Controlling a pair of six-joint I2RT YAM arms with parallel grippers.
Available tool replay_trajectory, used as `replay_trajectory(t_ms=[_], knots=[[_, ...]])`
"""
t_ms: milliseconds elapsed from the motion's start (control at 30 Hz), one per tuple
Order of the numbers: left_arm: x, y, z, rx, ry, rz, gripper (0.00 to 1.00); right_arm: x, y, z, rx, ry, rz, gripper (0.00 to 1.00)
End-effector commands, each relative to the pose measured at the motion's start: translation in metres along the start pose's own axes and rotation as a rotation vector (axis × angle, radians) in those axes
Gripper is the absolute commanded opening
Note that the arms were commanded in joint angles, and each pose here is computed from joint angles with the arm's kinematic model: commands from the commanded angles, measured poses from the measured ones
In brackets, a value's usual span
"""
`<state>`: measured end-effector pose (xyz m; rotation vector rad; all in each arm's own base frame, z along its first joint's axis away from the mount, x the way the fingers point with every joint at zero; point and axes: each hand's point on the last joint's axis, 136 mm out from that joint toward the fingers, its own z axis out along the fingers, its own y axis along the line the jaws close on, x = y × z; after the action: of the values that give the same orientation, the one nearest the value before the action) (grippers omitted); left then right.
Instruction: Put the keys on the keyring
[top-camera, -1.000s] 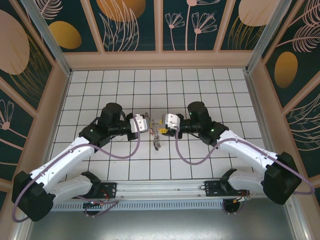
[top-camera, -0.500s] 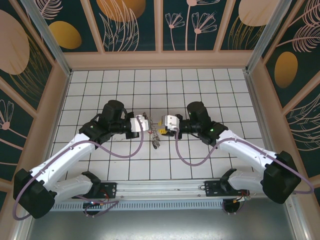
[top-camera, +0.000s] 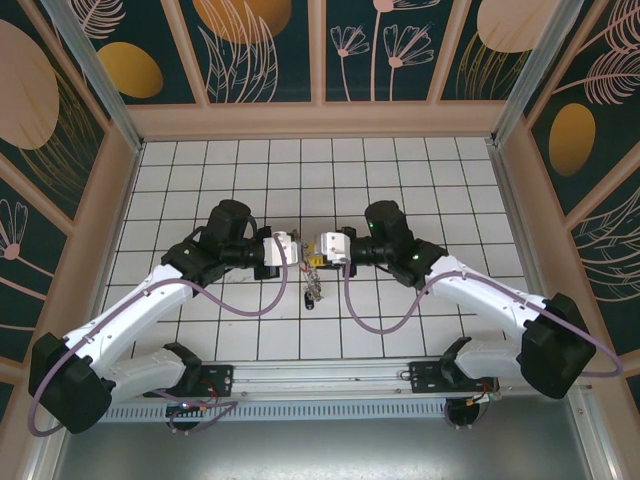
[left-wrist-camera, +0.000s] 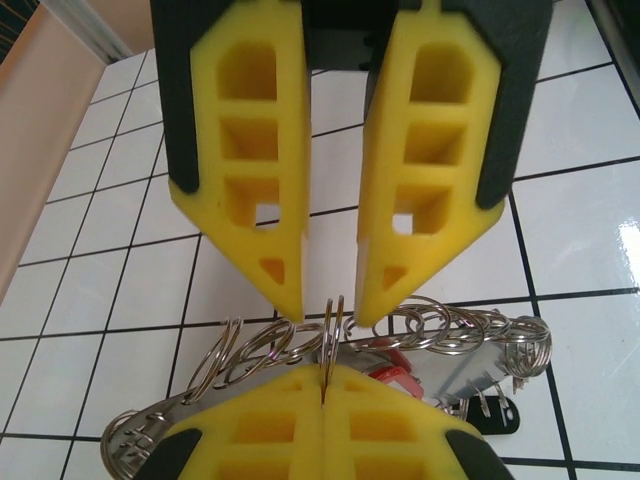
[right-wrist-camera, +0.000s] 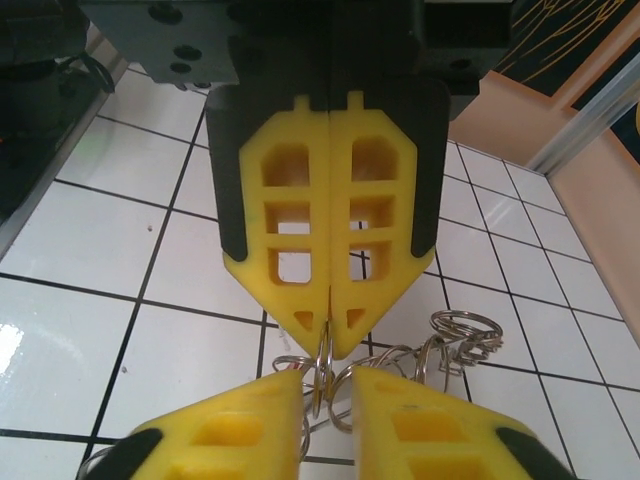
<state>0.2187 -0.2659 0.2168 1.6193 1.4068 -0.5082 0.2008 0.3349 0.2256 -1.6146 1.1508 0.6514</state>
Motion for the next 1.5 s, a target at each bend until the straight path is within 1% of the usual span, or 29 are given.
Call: replay_trajectory(t_ms=[0, 100, 133, 167, 200, 300, 333, 367, 400, 467, 600, 800, 967, 1067, 1300, 1467], knots=[[-0.026, 0.005, -0.005, 0.001, -0.089, 0.054, 0.0, -0.006, -0.004, 0.005, -0.011, 0.009, -0.035, 0.15], [-0.026, 0.004, -0.004, 0.007, -0.093, 0.057, 0.0, -0.002, -0.005, 0.009, -0.01, 0.03, -0.042, 0.14], [-0.026, 0.004, -0.004, 0.006, -0.092, 0.057, 0.0, -0.002, -0.005, 0.009, -0.01, 0.029, -0.045, 0.1], [-0.026, 0.004, -0.004, 0.007, -0.092, 0.058, 0.0, -0.003, -0.005, 0.009, -0.012, 0.027, -0.045, 0.02], [-0.026, 0.004, -0.004, 0.008, -0.094, 0.06, 0.0, -0.004, -0.006, 0.009, -0.008, 0.023, -0.046, 0.0], [-0.031, 0.004, -0.006, -0.001, -0.118, 0.063, 0.0, -0.009, -0.005, 0.007, -0.002, -0.013, -0.035, 0.0], [-0.033, 0.004, -0.007, -0.012, -0.134, 0.065, 0.05, -0.012, -0.005, 0.005, 0.002, -0.038, -0.029, 0.0], [-0.035, 0.005, -0.009, -0.031, -0.155, 0.063, 0.15, -0.018, -0.004, 0.001, 0.01, -0.079, -0.021, 0.0], [-0.038, 0.005, -0.012, -0.052, -0.181, 0.062, 0.21, -0.025, -0.005, -0.003, 0.021, -0.126, -0.011, 0.0], [-0.042, 0.006, -0.016, -0.084, -0.22, 0.049, 0.25, -0.034, -0.005, -0.012, 0.032, -0.2, 0.016, 0.0], [-0.044, 0.002, -0.018, -0.073, -0.241, 0.017, 0.25, -0.051, -0.005, -0.025, 0.045, -0.312, 0.042, 0.0], [-0.042, 0.006, -0.013, -0.068, -0.23, -0.02, 0.23, -0.062, -0.001, -0.033, 0.034, -0.387, 0.06, 0.0], [-0.043, 0.004, -0.012, -0.047, -0.246, -0.022, 0.21, -0.063, -0.004, -0.039, 0.047, -0.413, 0.083, 0.0], [-0.046, -0.001, -0.013, -0.022, -0.272, -0.029, 0.21, -0.065, -0.005, -0.041, 0.052, -0.424, 0.088, 0.0], [-0.047, -0.008, -0.019, 0.006, -0.3, -0.047, 0.26, -0.063, -0.008, -0.043, 0.068, -0.418, 0.091, 0.0], [-0.047, -0.008, -0.032, -0.024, -0.311, -0.047, 0.29, -0.058, -0.008, -0.041, 0.071, -0.391, 0.087, 0.0]])
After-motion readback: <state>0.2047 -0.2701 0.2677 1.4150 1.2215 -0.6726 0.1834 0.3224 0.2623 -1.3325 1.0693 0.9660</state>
